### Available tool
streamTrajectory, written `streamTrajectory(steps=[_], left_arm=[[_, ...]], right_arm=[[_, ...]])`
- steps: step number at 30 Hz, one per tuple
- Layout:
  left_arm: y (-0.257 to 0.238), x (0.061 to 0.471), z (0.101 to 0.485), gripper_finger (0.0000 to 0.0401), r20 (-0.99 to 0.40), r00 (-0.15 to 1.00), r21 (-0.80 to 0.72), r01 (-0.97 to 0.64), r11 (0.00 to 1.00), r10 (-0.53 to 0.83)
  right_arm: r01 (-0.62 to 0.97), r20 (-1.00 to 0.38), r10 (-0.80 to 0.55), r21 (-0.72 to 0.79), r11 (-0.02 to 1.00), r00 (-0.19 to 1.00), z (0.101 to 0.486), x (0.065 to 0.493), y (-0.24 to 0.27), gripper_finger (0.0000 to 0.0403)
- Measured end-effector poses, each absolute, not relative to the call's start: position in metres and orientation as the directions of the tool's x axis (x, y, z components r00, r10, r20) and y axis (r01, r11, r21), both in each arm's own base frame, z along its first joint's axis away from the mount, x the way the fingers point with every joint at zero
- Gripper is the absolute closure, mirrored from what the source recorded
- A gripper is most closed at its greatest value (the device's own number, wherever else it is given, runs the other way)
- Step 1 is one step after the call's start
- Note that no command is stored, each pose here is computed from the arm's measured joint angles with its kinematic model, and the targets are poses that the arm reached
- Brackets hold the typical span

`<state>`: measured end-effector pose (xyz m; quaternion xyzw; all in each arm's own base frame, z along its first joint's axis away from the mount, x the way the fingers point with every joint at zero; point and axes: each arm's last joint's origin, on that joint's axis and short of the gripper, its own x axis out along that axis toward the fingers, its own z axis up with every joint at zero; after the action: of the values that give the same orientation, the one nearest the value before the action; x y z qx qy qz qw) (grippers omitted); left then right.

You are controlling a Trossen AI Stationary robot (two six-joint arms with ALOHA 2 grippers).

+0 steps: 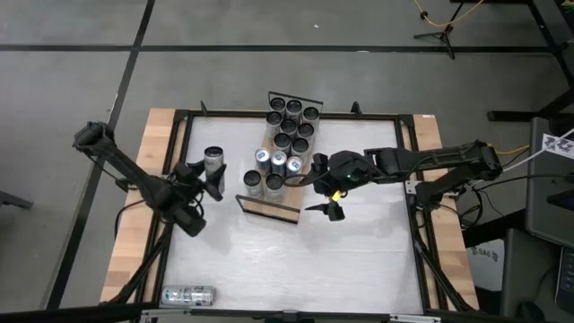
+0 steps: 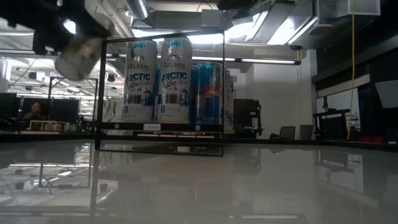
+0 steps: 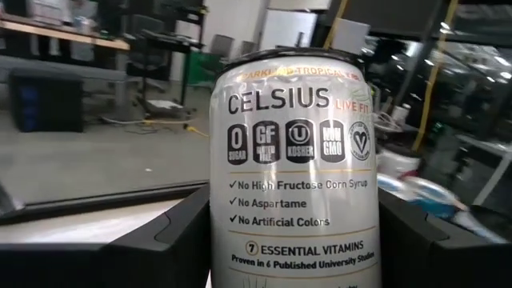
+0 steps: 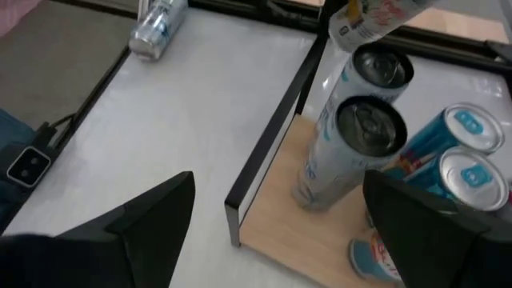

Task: Place canned beverage on shelf
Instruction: Put the orange soda can on the shelf aligned with the other orange soda can

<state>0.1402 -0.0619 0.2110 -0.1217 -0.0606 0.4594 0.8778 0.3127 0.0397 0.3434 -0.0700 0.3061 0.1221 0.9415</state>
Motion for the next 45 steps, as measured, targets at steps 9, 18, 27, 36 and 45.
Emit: streamTrajectory(steps=[9,18,27,36,45], left_arm=[[-0.080,0.133,0.256,0.0160,-0.141,0.709,-0.291,-0.697,0.656,0.691],[-0.105,0.146,0.274,0.0160,-0.265,0.841,-0.400,-0.541,0.740,0.472],[-0.118,0.164,0.291,0.0160,-0.279,0.944,-0.549,-0.308,0.777,0.177],[-0.124,0.194,0.281,0.0160,-0.301,0.951,-0.568,-0.238,0.788,0.070],[-0.135,0.226,0.270,0.0160,-0.249,0.968,-0.520,-0.106,0.848,-0.031]], right_arm=[[-0.273,-0.574,0.191,-0.059,0.960,0.796,0.345,0.314,0.040,0.0045],[-0.355,-0.491,0.257,-0.116,0.927,0.832,0.353,0.318,0.042,0.0045],[-0.360,-0.303,0.285,-0.230,0.904,0.909,0.370,0.329,0.044,0.0045],[-0.398,-0.166,0.368,-0.210,0.893,0.915,0.371,0.347,0.049,0.0045],[-0.492,-0.187,0.469,-0.101,0.865,0.863,0.350,0.365,0.054,0.0045]])
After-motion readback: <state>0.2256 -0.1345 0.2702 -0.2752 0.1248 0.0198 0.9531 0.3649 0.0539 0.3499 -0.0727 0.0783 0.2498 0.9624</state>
